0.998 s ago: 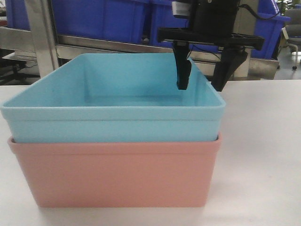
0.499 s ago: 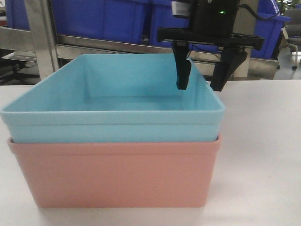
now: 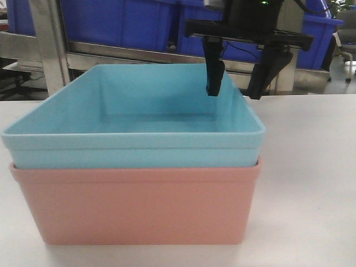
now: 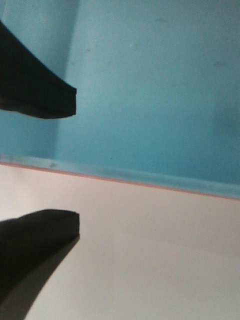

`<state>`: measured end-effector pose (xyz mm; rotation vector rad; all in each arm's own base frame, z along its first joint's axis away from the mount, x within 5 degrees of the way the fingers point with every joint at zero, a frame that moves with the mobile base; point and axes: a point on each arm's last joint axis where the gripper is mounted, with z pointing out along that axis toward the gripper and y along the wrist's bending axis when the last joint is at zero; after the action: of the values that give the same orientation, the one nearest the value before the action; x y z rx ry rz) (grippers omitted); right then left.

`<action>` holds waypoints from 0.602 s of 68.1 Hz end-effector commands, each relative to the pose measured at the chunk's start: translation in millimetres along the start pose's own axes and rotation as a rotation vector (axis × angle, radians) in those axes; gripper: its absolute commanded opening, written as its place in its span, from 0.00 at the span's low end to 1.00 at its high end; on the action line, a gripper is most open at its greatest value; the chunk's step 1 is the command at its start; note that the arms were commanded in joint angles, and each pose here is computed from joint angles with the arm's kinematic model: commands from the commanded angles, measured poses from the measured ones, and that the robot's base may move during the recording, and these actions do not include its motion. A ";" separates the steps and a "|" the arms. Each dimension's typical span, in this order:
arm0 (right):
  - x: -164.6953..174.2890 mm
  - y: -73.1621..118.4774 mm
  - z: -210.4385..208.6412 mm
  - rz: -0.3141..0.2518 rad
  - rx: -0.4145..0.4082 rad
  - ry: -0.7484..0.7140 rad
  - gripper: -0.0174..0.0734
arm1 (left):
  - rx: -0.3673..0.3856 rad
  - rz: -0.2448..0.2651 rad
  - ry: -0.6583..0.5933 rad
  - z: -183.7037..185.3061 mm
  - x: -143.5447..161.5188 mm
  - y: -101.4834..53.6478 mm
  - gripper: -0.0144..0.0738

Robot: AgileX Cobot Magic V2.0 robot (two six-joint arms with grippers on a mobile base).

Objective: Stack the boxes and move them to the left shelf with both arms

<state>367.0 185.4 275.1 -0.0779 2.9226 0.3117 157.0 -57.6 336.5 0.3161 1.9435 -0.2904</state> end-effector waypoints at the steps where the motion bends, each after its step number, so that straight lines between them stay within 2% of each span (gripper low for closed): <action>1: -1.0 2.7 -36.4 -0.011 -0.044 -0.095 0.74 | 0.003 -0.027 -0.099 12.1 -19.5 -0.5 0.56; 6: 0.3 2.2 -36.8 -0.011 -0.039 -0.082 0.74 | 0.019 -0.073 -0.048 25.4 -23.6 -1.6 0.56; 15: 0.7 2.1 -36.8 0.003 -0.038 -0.078 0.74 | 0.048 -0.075 0.105 50.6 -35.2 -5.3 0.56; 22: 0.3 2.5 -36.8 0.023 -0.040 -0.083 0.74 | 0.064 -0.139 0.244 76.2 -46.9 -7.6 0.56; 34: -1.2 3.6 -36.9 0.028 -0.048 -0.101 0.74 | 0.079 -0.179 0.424 122.3 -70.1 -9.9 0.56; 41: -0.7 3.4 -36.4 0.028 -0.047 -0.097 0.74 | 0.075 -0.222 0.508 147.4 -78.9 -12.3 0.56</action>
<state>366.5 185.2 275.0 -0.0363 2.9319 0.3133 298.3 -117.1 333.9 0.2764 2.5029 -0.4151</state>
